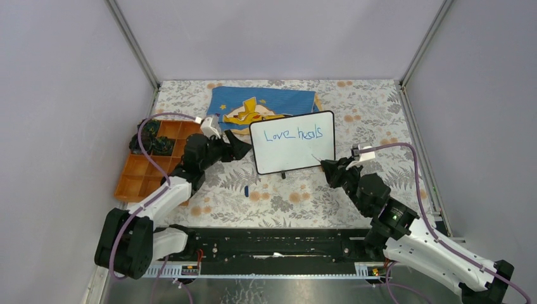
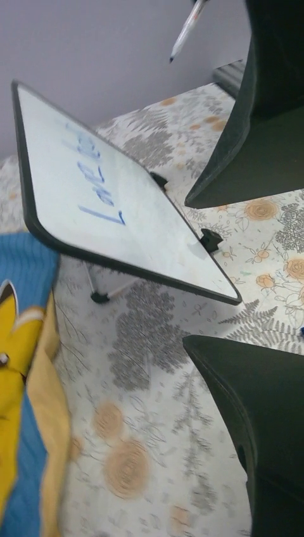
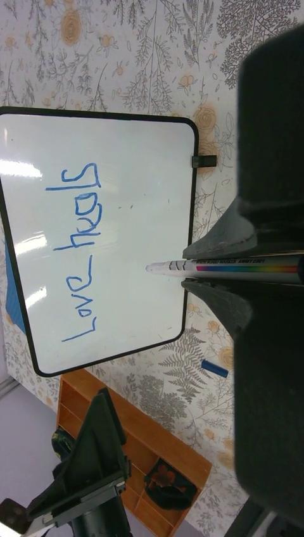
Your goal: Write a sentence on the whiteboard
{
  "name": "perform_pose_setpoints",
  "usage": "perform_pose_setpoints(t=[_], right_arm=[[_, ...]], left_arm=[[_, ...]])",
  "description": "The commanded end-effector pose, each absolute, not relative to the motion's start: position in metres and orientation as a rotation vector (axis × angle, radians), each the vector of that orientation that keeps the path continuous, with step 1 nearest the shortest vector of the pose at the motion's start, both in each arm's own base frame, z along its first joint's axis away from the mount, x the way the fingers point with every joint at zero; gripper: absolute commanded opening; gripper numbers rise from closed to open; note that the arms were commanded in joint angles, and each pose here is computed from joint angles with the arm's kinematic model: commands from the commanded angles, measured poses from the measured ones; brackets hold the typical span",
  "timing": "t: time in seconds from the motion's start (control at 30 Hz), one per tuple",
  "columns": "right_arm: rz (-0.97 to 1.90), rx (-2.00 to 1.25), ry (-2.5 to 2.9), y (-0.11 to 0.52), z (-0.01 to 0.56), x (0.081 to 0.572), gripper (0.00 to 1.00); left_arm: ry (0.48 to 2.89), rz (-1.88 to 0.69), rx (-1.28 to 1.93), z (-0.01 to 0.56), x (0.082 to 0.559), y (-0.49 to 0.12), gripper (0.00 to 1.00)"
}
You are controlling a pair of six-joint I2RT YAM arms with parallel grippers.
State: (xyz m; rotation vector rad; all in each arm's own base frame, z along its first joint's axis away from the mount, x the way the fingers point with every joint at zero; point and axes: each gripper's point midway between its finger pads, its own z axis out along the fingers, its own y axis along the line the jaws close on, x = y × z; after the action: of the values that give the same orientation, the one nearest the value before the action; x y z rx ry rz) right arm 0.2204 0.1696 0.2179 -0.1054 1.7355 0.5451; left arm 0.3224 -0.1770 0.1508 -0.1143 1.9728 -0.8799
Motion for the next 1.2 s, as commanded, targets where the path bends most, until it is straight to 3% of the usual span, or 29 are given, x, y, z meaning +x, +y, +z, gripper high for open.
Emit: perform_pose_setpoints(t=[0.0, 0.17, 1.17], right_arm=[[0.619, -0.111, 1.674, 0.179, 0.236, 0.220, 0.00], [0.629, -0.123, 1.669, 0.181, 0.239, 0.219, 0.00], [0.784, -0.263, 1.693, 0.248, 0.218, 0.231, 0.00]], left_arm=[[1.756, -1.101, 0.311, 0.198, 0.315, -0.201, 0.80], [1.740, -1.239, 0.393, 0.182, 0.309, -0.210, 0.78], [1.781, -1.344, 0.363, 0.108, 0.324, -0.220, 0.58]])
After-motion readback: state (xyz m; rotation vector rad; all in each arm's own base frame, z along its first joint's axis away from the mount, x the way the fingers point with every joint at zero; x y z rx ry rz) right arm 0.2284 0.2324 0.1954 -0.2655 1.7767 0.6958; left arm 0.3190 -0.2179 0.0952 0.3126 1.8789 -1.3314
